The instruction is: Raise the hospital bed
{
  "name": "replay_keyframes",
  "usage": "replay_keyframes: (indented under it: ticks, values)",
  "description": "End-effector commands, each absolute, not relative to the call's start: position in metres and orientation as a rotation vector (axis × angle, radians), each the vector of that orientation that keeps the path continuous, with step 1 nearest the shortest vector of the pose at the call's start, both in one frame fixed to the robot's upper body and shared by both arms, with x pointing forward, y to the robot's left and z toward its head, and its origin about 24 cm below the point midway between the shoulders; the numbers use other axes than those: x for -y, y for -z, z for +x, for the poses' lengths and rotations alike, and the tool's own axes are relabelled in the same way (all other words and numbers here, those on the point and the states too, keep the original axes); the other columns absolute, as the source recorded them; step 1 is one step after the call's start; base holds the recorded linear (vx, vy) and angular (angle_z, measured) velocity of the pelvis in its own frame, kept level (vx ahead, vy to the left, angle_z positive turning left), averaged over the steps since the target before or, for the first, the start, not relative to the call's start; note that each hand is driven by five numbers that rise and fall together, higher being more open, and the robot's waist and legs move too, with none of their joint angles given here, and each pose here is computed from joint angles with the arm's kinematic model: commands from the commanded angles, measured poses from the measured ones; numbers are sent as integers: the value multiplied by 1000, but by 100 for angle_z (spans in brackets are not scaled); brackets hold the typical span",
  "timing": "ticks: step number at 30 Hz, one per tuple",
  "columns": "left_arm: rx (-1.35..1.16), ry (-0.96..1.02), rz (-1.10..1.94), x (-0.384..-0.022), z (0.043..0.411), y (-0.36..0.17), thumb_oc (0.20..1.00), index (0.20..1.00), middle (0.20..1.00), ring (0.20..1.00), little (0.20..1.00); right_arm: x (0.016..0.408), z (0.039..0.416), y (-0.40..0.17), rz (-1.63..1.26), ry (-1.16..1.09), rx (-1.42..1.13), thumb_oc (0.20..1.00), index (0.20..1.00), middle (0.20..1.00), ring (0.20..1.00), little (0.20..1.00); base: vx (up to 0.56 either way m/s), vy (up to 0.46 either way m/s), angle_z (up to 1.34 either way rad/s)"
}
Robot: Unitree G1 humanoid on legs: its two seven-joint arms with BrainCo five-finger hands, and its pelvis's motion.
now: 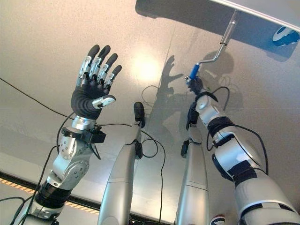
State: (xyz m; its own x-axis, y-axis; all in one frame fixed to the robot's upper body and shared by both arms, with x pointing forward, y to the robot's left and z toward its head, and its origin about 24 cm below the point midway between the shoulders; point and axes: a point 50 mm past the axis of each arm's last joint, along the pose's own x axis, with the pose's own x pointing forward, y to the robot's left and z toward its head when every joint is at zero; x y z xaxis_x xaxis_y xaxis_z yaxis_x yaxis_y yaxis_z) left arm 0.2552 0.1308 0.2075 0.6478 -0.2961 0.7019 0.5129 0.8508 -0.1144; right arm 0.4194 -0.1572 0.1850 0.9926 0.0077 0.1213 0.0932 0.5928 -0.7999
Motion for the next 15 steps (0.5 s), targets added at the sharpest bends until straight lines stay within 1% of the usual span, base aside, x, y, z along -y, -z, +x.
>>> replay_keyframes:
  ticks: [1, 4, 7, 10, 14, 15]
  values:
    - [847, 513, -351, -134, 235, -221, 1000, 1000, 1000, 1000, 1000, 0, 376, -186, -876, -523, 492, 200, 200, 200, 200, 200, 0, 0, 0]
    - [854, 513, -351, -135, 233, -220, 1000, 1000, 1000, 1000, 1000, -7, 361, -204, -742, -568, 600, 200, 200, 200, 200, 200, -1, 12, -6]
    - [862, 517, -339, -135, 233, -221, 1000, 1000, 1000, 1000, 1000, 2, 347, -220, -584, -594, 689, 200, 200, 200, 200, 200, 1, -2, -6]
    - [873, 516, -319, -136, 234, -222, 1000, 1000, 1000, 1000, 1000, 21, 335, -234, -478, -595, 765, 200, 200, 200, 200, 200, -1, -4, -1]
    - [880, 514, -304, -139, 233, -220, 1000, 1000, 1000, 1000, 1000, 61, 319, -253, -270, -544, 850, 200, 200, 200, 200, 200, 0, -6, 1]
    - [874, 512, -302, -141, 232, -219, 1000, 1000, 1000, 1000, 1000, 77, 313, -259, -194, -512, 884, 200, 200, 200, 200, 200, 0, 0, 0]
